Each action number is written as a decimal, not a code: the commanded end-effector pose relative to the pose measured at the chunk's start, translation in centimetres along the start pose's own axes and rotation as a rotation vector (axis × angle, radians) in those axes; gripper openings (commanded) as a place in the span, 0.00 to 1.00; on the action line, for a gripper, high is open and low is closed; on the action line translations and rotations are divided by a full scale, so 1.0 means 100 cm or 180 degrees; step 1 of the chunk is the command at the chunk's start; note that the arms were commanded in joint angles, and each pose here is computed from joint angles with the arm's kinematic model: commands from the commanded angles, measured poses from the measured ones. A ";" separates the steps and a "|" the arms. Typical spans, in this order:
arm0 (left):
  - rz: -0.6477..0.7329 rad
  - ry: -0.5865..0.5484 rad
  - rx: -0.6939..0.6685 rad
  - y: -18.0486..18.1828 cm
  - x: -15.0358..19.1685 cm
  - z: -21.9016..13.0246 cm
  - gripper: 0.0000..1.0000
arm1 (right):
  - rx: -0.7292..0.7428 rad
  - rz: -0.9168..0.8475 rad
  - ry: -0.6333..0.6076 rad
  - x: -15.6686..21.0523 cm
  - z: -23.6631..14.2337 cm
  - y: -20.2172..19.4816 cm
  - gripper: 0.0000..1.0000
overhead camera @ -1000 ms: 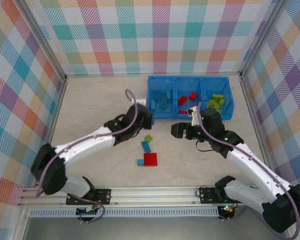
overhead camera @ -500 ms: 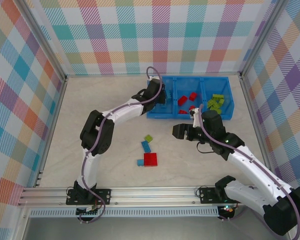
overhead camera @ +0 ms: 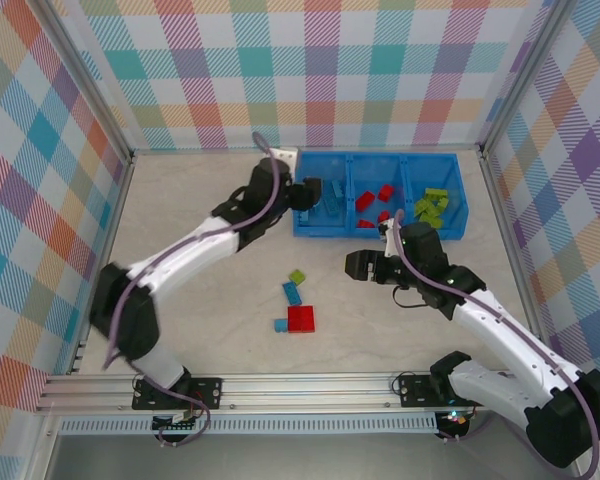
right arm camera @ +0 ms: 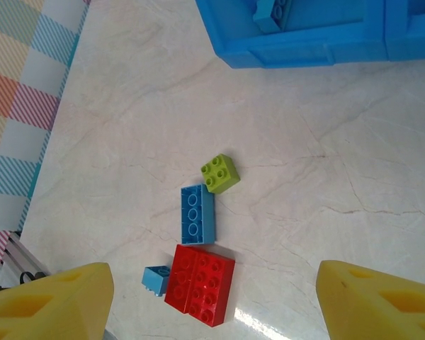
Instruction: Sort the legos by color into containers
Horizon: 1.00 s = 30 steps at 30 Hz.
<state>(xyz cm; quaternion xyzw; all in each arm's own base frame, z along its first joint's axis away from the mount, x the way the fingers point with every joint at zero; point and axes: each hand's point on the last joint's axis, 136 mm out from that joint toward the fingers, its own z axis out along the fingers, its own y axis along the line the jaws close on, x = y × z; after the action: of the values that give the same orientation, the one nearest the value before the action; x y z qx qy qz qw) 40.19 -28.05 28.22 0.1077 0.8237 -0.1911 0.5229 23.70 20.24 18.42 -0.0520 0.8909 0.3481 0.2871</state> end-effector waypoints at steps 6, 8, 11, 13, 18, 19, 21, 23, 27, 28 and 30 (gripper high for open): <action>0.1478 0.0473 0.0546 -0.018 0.076 -0.133 0.77 | 0.0040 -0.0216 0.0444 0.023 0.043 0.016 0.75; 0.1699 0.0708 0.0730 -0.017 0.099 -0.160 0.79 | 0.0168 -0.0269 0.0627 0.036 0.058 0.015 0.76; 0.2151 0.1006 0.1084 -0.024 0.135 -0.192 0.85 | 0.0523 -0.0281 0.0906 0.059 0.081 0.005 0.76; 0.2590 0.1147 0.1338 -0.031 0.160 -0.208 0.92 | 0.0694 -0.0376 0.1071 0.077 0.098 0.006 0.78; 0.3187 0.1365 0.1400 -0.014 0.188 -0.226 1.00 | 0.0654 -0.0497 0.1369 0.117 0.135 0.030 0.81; 0.3270 0.1333 0.1363 -0.009 0.190 -0.227 1.00 | 0.0665 -0.0507 0.1404 0.123 0.140 0.032 0.81; 0.3377 0.1175 0.1325 -0.002 0.190 -0.229 1.00 | 0.0701 -0.0548 0.1455 0.133 0.144 0.034 0.79; 0.3405 0.0942 0.1354 -0.001 0.189 -0.233 1.00 | 0.0812 -0.0586 0.1464 0.138 0.143 0.029 0.74; 0.3344 0.0536 0.1506 -0.007 0.185 -0.242 1.00 | 0.0813 -0.0564 0.1441 0.143 0.135 0.024 0.64; 0.3325 0.0483 0.1535 -0.008 0.184 -0.244 1.00 | 0.0787 -0.0544 0.1413 0.143 0.133 0.024 0.64; 0.3324 0.0462 0.1539 -0.009 0.183 -0.244 1.00 | 0.0713 -0.0507 0.1357 0.142 0.129 0.026 0.64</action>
<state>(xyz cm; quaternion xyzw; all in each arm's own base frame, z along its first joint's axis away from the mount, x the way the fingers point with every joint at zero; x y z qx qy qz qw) 12.04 -17.86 20.42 0.6197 0.6526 -0.0732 0.4299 17.24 32.33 3.43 -0.1769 0.9602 0.1881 0.1062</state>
